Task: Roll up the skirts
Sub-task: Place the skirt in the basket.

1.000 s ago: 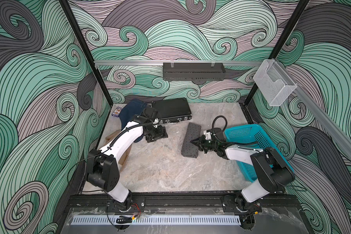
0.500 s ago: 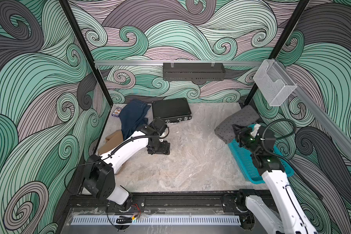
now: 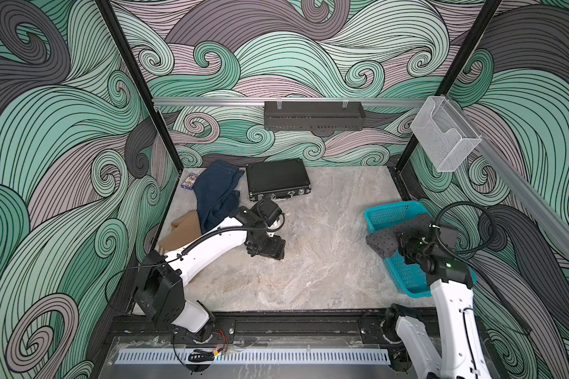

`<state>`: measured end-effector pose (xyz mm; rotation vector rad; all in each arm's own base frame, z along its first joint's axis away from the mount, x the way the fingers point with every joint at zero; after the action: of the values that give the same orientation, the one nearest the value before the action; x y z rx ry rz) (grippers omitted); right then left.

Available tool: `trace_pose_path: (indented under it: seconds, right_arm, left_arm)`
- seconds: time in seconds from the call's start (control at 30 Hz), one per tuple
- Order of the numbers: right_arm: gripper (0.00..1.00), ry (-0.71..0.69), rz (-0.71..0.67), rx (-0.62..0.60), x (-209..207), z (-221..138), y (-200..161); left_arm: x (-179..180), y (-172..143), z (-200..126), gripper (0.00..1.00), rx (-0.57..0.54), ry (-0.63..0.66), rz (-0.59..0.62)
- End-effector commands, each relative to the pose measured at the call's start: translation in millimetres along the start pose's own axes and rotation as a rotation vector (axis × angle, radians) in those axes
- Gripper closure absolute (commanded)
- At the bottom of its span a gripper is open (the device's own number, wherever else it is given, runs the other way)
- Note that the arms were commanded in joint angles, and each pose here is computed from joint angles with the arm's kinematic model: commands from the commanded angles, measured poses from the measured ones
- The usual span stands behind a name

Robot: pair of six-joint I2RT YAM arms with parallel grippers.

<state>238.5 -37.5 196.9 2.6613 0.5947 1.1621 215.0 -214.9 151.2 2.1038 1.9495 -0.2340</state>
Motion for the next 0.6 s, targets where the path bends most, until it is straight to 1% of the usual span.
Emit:
trace_pose_path:
  seconds: [0.0,0.1,0.23,0.3,0.4,0.57]
  right_arm:
    - [1.00,0.025,0.020,-0.019,7.3,15.3,13.0]
    - [1.00,0.015,0.078,-0.011,3.5,39.6,17.5]
    - [1.00,-0.030,0.095,-0.005,-2.5,69.5,27.9]
    - [1.00,-0.030,0.117,0.010,-4.5,89.0,31.9]
    - [1.00,0.012,0.156,0.022,-3.7,114.2,35.9]
    - [1.00,0.018,0.163,0.024,-8.8,147.8,43.5]
  left_arm:
    - [-5.2,-4.8,-5.9,0.23,0.017,-0.009,0.025]
    - [-6.1,-5.5,-5.4,0.23,0.022,-0.010,0.031]
    - [-4.9,-5.3,-4.5,0.23,0.023,-0.003,0.032]
    - [-4.7,-5.1,-3.4,0.23,0.026,0.001,0.031]
    - [-3.2,-4.7,-1.2,0.23,0.032,0.014,0.032]
    - [-0.9,-3.3,1.1,0.23,0.034,0.033,0.034]
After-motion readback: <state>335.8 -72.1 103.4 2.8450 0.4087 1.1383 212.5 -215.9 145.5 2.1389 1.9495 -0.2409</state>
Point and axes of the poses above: each gripper's point midway between its finger pads, its own z axis out along the fingers, its own x axis along the line the jaws close on, y = z × x, the point moved 2 cm from there along -z, back along the fingers, and after that the axes turned 13 degrees about -z, right-handed, at the moved point
